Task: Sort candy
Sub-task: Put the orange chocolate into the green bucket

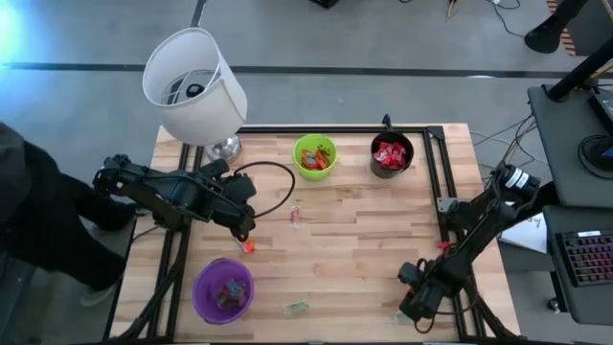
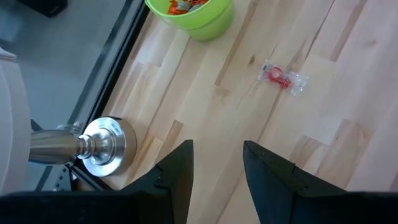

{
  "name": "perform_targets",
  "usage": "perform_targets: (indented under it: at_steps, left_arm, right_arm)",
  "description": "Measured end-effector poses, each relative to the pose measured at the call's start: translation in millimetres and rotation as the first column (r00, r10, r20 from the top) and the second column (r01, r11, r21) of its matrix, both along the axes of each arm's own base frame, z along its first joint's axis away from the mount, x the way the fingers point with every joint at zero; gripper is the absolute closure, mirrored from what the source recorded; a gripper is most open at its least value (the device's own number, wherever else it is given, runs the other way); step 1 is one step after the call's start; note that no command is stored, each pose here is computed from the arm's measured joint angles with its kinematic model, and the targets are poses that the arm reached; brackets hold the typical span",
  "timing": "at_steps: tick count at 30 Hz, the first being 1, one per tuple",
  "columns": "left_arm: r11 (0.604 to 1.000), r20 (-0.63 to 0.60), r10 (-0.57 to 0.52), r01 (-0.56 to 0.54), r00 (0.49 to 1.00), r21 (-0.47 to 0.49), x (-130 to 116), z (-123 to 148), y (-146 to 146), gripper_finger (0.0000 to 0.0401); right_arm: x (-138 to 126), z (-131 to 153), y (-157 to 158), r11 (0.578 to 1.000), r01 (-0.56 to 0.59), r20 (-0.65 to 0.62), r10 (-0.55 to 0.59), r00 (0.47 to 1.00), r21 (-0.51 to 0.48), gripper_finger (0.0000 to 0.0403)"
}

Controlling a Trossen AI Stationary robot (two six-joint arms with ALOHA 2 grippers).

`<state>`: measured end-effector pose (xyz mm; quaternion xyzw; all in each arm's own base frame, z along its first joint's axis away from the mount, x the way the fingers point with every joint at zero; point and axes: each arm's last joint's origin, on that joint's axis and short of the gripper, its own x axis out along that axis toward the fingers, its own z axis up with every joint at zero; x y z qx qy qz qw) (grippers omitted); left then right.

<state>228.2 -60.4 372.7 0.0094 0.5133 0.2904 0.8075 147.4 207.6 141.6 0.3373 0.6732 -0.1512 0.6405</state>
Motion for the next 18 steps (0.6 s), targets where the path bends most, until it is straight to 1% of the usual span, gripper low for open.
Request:
perform_targets:
  at_steps: [4, 7, 10, 15, 18]
  left_arm:
    - [1.0, 0.002, 0.0, 0.0, 1.0, -0.003, 0, 0, 0, 0.0278]
    - [1.0, 0.001, -0.001, 0.001, 1.0, -0.006, 0, 0, 0, 0.0278]
    - [1.0, -0.005, -0.004, 0.004, 1.0, -0.024, 0, 0, -1, 0.0278]
    - [0.999, -0.019, -0.008, 0.008, 1.0, -0.048, -1, -1, -1, 0.0278]
    - [0.999, -0.02, -0.009, 0.008, 1.0, -0.048, -1, -1, -1, 0.0278]
  right_arm:
    - [1, -10, 2, 1.0, 0.012, -0.043, -0.013, 0.999, -0.029, 0.0211]
    - [1, -17, 2, 0.998, 0.034, -0.072, -0.038, 0.997, -0.055, 0.023]
    - [1, -19, 2, 0.996, 0.061, -0.083, -0.066, 0.994, -0.06, 0.0269]
    - [1, -10, 2, 0.998, 0.064, -0.057, -0.065, 0.996, -0.026, 0.0343]
    - [0, -5, 0, 0.998, 0.066, -0.042, -0.066, 0.997, -0.012, 0.0372]
